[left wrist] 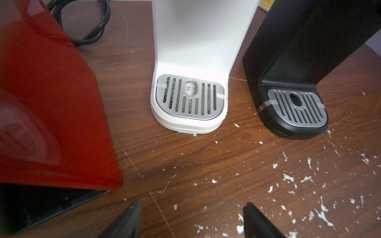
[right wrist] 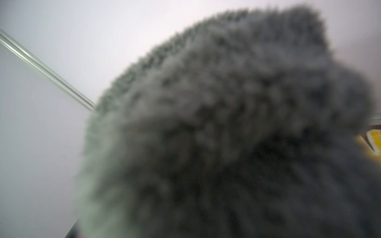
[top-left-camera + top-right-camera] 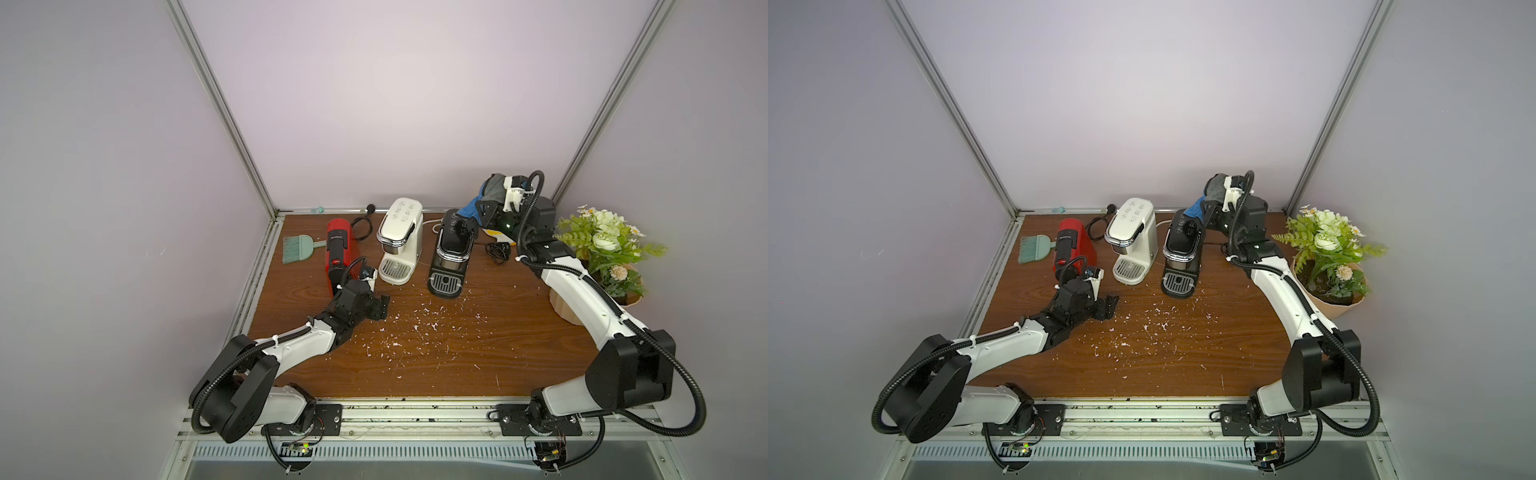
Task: Wipe the surface of a coffee machine
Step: Wipe the dirt from the surface of the coffee machine.
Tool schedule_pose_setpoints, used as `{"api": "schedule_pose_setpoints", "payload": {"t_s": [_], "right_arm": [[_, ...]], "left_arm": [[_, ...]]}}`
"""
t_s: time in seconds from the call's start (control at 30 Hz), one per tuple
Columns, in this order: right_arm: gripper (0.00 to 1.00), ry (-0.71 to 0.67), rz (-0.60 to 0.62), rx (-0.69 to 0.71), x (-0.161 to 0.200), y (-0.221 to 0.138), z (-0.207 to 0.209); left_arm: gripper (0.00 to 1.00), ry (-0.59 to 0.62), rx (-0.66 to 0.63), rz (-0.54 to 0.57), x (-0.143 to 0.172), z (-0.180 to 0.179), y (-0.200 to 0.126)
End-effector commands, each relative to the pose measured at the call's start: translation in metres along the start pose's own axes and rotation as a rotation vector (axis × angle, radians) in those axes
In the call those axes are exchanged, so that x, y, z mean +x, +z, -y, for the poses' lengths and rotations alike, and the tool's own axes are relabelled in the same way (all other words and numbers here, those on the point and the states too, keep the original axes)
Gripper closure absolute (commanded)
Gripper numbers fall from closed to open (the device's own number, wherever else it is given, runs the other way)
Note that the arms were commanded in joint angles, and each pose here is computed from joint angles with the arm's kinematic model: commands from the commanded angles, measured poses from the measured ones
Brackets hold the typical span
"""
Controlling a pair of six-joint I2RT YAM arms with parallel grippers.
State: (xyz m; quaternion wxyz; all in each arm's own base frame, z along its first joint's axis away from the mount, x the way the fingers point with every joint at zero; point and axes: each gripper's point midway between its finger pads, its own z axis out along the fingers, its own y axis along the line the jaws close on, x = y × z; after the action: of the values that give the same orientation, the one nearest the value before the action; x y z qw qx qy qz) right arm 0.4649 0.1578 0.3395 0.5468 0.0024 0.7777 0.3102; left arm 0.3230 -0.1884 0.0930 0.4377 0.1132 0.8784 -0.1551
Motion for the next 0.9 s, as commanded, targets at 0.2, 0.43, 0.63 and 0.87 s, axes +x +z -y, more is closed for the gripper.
{"api": "schedule_pose_setpoints", "payload": {"t_s": [0.2, 0.43, 0.63, 0.87], "right_arm": [[0.77, -0.077, -0.181, 0.134, 0.044, 0.055, 0.041], [0.76, -0.090, -0.226, 0.210, 0.052, 0.095, 0.074], [0.77, -0.038, -0.266, 0.164, 0.064, 0.122, 0.086], [0.77, 0.077, -0.289, 0.016, 0.094, 0.105, 0.082]], "left_arm": [[0.21, 0.005, 0.009, 0.045, -0.017, 0.007, -0.005], [0.21, 0.002, 0.014, 0.044, -0.017, 0.008, -0.004], [0.21, 0.005, 0.016, 0.035, -0.015, 0.008, -0.002], [0.21, 0.002, 0.013, 0.053, -0.019, 0.007, -0.008]]}}
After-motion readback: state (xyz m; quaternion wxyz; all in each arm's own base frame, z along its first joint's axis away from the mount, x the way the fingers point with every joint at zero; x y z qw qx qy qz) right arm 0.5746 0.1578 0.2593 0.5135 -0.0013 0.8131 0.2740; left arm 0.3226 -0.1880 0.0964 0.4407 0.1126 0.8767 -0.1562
